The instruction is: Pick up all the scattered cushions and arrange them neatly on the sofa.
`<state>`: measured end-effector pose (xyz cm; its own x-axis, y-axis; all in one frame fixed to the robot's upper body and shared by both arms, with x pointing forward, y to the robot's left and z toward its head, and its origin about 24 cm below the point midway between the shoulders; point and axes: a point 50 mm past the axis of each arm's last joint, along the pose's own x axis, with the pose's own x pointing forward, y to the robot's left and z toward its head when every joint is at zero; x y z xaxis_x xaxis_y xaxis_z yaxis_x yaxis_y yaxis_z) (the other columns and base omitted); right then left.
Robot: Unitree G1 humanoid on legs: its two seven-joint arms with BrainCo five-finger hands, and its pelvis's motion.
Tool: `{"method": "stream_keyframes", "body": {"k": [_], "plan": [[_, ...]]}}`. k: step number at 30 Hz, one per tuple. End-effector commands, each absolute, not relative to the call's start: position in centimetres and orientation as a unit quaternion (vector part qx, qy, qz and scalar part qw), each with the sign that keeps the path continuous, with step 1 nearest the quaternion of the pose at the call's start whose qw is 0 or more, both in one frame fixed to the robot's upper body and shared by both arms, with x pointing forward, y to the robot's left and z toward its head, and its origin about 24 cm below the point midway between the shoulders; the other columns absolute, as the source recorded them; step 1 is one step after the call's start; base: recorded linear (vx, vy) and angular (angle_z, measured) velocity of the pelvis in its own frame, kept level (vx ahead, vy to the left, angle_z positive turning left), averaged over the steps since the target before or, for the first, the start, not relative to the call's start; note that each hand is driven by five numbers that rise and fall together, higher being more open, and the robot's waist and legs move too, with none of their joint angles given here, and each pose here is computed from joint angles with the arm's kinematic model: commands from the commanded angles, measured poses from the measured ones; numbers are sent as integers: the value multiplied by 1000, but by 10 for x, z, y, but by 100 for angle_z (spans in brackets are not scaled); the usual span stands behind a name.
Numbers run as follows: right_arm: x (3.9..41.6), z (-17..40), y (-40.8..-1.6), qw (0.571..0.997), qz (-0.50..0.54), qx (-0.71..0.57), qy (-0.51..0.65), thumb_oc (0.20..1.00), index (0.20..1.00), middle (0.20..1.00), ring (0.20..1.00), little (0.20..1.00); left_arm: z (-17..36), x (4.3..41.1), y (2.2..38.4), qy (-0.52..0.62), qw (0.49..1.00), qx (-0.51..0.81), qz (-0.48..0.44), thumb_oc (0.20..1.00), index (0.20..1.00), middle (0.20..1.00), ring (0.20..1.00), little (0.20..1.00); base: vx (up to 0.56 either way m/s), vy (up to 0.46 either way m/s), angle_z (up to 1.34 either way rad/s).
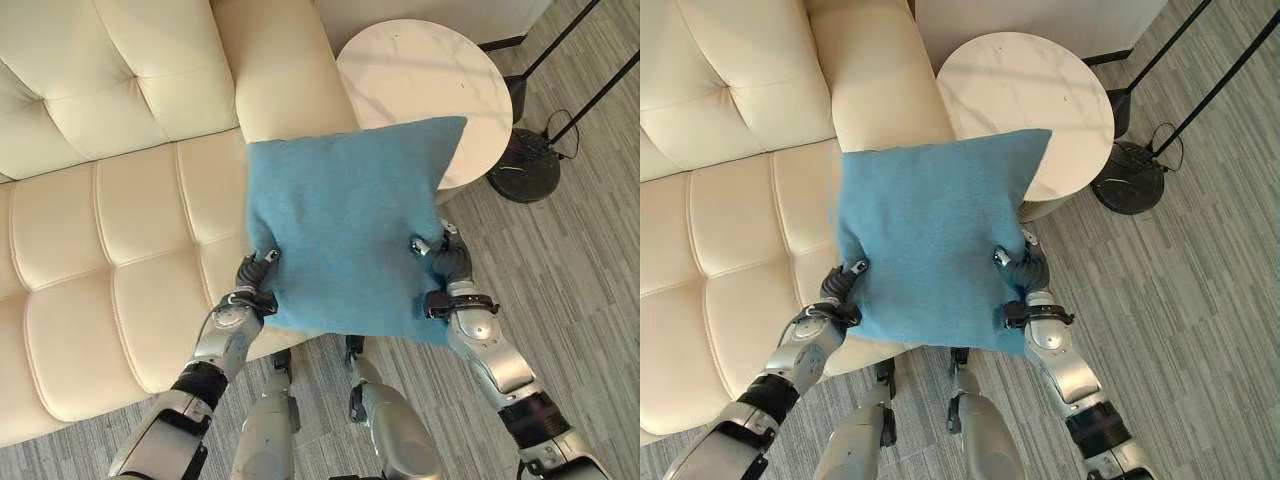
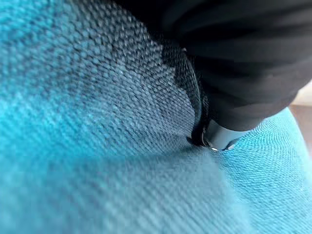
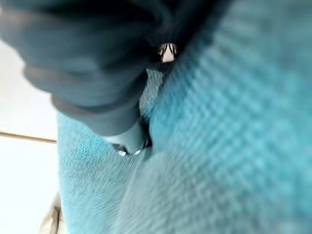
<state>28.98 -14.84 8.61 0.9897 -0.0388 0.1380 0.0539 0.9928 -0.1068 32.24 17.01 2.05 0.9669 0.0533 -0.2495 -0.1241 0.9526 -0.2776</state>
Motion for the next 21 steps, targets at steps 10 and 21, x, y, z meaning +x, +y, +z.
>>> {"method": "stream_keyframes", "body": {"k": [10,21], "plan": [[279,101,-92,986,117,35,-113,200,200,200,200,200,73,308,32,63,899,-374,-220,200,200,200,200,200,-15,-3,0],[272,90,-97,986,119,68,-100,200,200,200,200,200,98,307,68,-39,931,-313,-181,200,200,200,200,200,5,0,0]]}}
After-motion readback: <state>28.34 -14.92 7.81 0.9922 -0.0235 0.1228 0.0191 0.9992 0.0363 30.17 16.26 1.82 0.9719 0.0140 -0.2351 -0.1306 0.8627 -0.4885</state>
